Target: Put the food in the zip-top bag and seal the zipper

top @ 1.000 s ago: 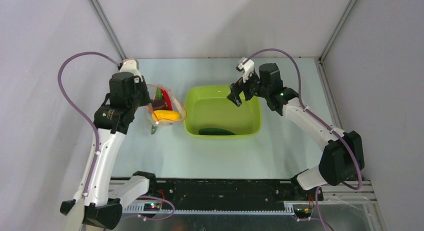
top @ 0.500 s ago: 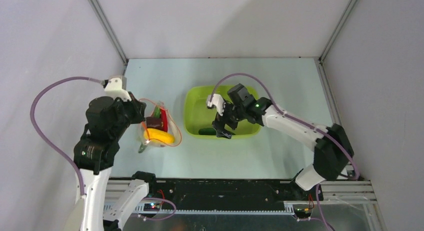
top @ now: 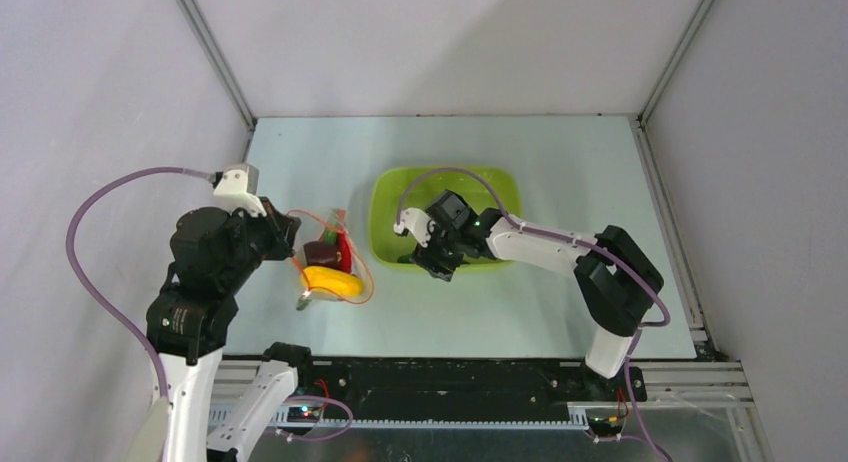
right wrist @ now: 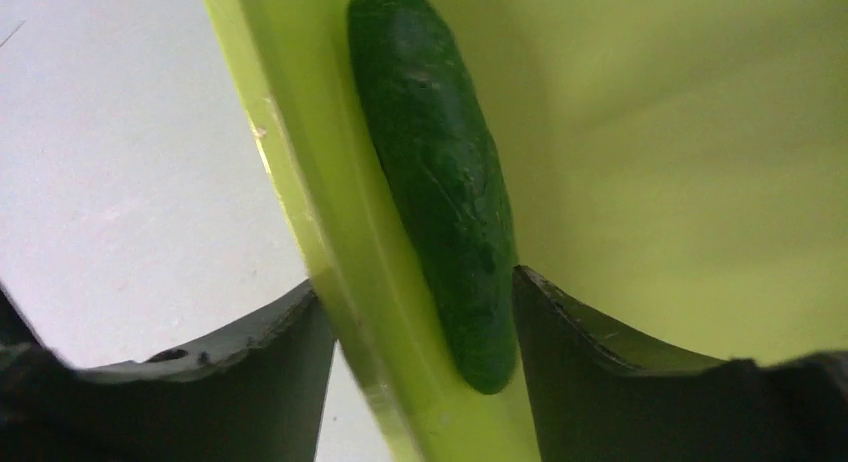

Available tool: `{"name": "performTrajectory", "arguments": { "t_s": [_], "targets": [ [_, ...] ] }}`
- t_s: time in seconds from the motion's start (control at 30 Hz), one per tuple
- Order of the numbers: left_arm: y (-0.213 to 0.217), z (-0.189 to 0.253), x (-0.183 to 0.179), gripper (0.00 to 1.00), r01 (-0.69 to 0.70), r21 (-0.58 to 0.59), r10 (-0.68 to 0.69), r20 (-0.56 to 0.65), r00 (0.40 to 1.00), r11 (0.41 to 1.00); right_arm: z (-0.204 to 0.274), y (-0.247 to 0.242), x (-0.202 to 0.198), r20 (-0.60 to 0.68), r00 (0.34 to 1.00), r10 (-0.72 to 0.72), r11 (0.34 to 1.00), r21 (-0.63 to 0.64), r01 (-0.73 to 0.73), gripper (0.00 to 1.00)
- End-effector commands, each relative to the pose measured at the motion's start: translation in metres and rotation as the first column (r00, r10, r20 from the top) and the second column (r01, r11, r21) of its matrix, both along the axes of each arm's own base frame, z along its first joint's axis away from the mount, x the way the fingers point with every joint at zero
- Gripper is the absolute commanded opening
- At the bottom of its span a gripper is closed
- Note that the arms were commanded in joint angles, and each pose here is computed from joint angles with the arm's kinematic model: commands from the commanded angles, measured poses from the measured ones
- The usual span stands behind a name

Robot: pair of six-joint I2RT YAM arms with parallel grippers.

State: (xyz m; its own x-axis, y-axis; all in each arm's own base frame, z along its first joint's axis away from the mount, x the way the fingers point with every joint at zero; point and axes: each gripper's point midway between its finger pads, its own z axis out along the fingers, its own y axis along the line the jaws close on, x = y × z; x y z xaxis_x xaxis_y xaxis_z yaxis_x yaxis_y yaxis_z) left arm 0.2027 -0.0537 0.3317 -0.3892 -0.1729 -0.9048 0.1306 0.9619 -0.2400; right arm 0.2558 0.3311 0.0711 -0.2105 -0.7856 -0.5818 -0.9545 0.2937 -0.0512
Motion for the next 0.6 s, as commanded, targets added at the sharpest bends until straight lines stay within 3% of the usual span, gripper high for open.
{"name": "performTrajectory", "arguments": {
  "t_s": [0.0,0.1,0.17,0.27,0.37,0.57],
  "targets": [
    [-0.006,0.015,-0.002,0.06,0.038,-0.017,-0.037,0.068,0.997,0.999,0.01,0.0,0.05,0.114,0.972,-0.207,0.978,0.043,0.203,0.61],
    [-0.011,0.014,-0.001,0.07,0.062,-0.031,-0.059,0.076,0.995,0.998,0.011,-0.005,0.073,0.145,0.928,-0.345,0.938,0.077,0.337,0.41],
    [-0.016,0.011,0.002,0.07,0.084,-0.051,-0.08,0.072,0.994,0.995,0.016,-0.014,0.094,0.186,0.87,-0.456,0.89,0.107,0.444,0.36],
    [-0.027,0.003,0.006,0.06,0.127,-0.084,-0.123,0.043,0.991,0.988,0.029,-0.026,0.128,0.186,0.757,-0.627,0.779,0.176,0.602,0.32],
    [-0.04,0.002,0.01,0.04,0.179,-0.129,-0.177,0.029,0.984,0.975,0.024,-0.044,0.153,0.153,0.607,-0.78,0.626,0.188,0.757,0.28],
    [-0.063,0.005,0.023,0.03,0.263,-0.218,-0.257,0.06,0.965,0.94,0.021,-0.079,0.198,0.245,0.396,-0.885,0.437,0.147,0.887,0.33]
  ]
}}
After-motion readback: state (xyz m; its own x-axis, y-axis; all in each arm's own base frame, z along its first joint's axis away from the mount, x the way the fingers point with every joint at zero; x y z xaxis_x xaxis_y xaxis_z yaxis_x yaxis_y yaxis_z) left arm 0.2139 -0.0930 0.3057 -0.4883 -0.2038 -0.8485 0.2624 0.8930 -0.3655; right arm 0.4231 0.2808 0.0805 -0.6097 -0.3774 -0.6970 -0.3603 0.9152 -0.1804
